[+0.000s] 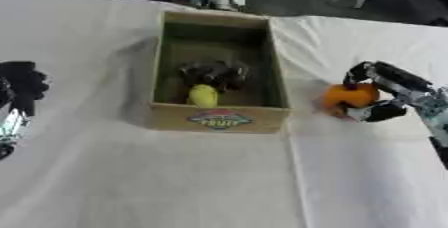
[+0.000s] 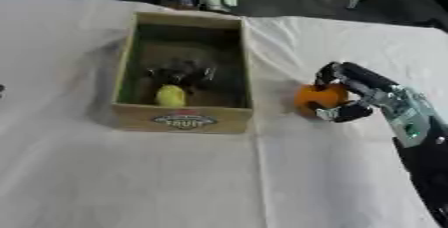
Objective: Pick up objects on the table and place them in the box.
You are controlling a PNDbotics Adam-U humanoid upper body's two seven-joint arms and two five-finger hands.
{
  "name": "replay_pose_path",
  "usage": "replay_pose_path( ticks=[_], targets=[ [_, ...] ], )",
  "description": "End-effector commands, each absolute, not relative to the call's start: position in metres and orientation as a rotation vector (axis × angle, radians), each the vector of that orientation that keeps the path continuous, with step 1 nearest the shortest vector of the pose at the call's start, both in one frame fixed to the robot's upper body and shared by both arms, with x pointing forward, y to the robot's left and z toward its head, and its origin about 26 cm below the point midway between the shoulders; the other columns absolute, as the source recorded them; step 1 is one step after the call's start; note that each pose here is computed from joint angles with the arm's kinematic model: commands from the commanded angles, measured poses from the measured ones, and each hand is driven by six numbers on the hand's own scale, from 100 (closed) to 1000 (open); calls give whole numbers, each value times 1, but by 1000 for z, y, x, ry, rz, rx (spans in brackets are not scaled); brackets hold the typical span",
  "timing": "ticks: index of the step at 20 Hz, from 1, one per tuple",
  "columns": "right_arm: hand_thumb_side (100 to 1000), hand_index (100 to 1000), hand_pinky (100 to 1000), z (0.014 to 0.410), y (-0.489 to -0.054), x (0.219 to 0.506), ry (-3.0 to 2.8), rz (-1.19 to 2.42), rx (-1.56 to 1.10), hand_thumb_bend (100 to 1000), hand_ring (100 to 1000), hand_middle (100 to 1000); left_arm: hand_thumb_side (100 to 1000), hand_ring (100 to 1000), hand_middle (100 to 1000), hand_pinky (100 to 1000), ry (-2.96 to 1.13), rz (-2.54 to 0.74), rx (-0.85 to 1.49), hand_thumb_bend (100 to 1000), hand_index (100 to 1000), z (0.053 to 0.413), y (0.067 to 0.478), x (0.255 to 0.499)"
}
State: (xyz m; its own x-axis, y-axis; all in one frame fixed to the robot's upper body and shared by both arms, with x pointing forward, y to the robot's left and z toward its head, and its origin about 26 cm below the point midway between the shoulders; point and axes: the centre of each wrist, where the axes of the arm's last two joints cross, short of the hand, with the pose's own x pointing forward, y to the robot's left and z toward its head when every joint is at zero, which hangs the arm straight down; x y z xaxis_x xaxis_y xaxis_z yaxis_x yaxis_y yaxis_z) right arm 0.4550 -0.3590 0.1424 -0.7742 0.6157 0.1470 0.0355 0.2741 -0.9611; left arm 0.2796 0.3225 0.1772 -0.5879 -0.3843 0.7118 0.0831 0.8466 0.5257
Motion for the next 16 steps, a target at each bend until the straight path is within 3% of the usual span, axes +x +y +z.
replay_pose_path(
  ticks=[1,9,16],
  targets=[
    [104,254,535,175,-372,452,-2147,1506,-707,118,589,211,391,721,689,730,-2125,-677,226,100,834,184,322,277],
    [100,261,534,242,-364,438,-2395,1492,-754,150,579,216,395,722,690,740,-2123,-688,210,100,835,183,322,277],
    [100,266,536,264,-351,451,-2426,1482,-674,131,580,219,356,721,689,739,-2182,-724,124,100,835,195,313,284]
  ],
)
